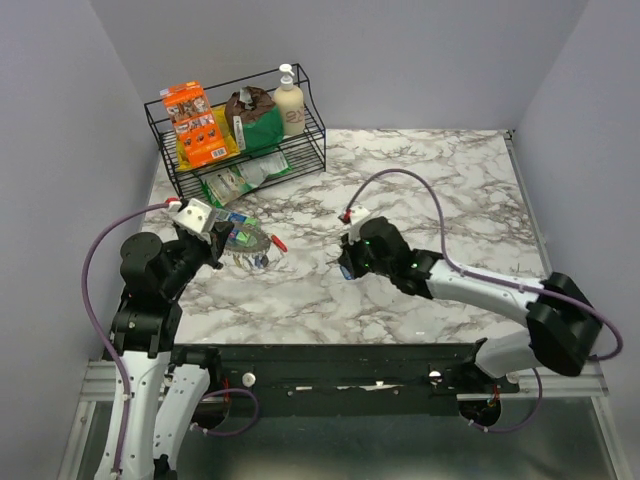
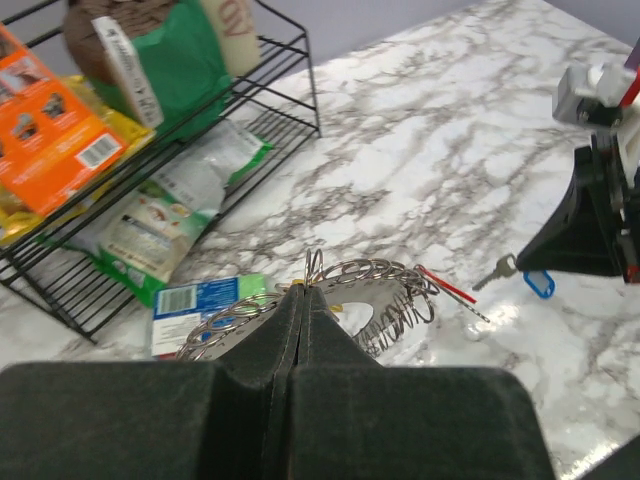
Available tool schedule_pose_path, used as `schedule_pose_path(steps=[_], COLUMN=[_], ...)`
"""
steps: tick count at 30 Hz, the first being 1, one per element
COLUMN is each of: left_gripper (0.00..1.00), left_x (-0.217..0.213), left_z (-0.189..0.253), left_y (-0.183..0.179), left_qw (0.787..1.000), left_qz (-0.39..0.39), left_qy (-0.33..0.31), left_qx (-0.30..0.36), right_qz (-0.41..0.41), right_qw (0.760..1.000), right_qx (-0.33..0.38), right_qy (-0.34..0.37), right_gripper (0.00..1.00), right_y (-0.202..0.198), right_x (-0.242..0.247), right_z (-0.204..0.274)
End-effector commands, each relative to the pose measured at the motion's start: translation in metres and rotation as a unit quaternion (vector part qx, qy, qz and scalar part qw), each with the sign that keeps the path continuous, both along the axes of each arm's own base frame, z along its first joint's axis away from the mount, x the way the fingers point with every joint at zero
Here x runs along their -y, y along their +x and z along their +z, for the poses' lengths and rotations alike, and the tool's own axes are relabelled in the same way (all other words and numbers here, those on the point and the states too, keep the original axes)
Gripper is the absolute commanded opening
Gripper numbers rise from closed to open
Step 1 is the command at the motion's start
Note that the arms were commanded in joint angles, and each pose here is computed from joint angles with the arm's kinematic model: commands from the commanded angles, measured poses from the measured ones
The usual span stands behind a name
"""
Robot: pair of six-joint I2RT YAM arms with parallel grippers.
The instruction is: Put the keys on the keyring
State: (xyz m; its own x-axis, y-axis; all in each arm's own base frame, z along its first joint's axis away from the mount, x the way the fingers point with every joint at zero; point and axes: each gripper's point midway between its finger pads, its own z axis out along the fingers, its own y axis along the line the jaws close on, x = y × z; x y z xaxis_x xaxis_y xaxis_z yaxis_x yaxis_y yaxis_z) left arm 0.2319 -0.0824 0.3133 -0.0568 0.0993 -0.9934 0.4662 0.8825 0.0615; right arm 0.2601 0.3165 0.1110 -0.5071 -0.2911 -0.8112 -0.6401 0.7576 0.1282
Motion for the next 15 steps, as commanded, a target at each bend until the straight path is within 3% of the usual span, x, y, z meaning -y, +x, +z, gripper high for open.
schedule_pose_path(steps=[1,15], left_gripper=[0.00,0.00], left_x=[0.035,0.085], left_z=[0.028,0.037], left_y=[-0.011,-0.027], left_qw=[0.992,0.962], left_qz=[-0.117,-0.269], left_qy=[-0.007,-0.014], left_qx=[0.041,0.042], right_qz=[0.074,0.280], right_qw=[0.993,0.922], right_qx=[0.053,0.206], right_qy=[0.076,0.172], right_gripper=[0.00,0.00], right_y=[-0.016,-0.102], right_x=[0.005,0.033], right_z=[0.049,0.132])
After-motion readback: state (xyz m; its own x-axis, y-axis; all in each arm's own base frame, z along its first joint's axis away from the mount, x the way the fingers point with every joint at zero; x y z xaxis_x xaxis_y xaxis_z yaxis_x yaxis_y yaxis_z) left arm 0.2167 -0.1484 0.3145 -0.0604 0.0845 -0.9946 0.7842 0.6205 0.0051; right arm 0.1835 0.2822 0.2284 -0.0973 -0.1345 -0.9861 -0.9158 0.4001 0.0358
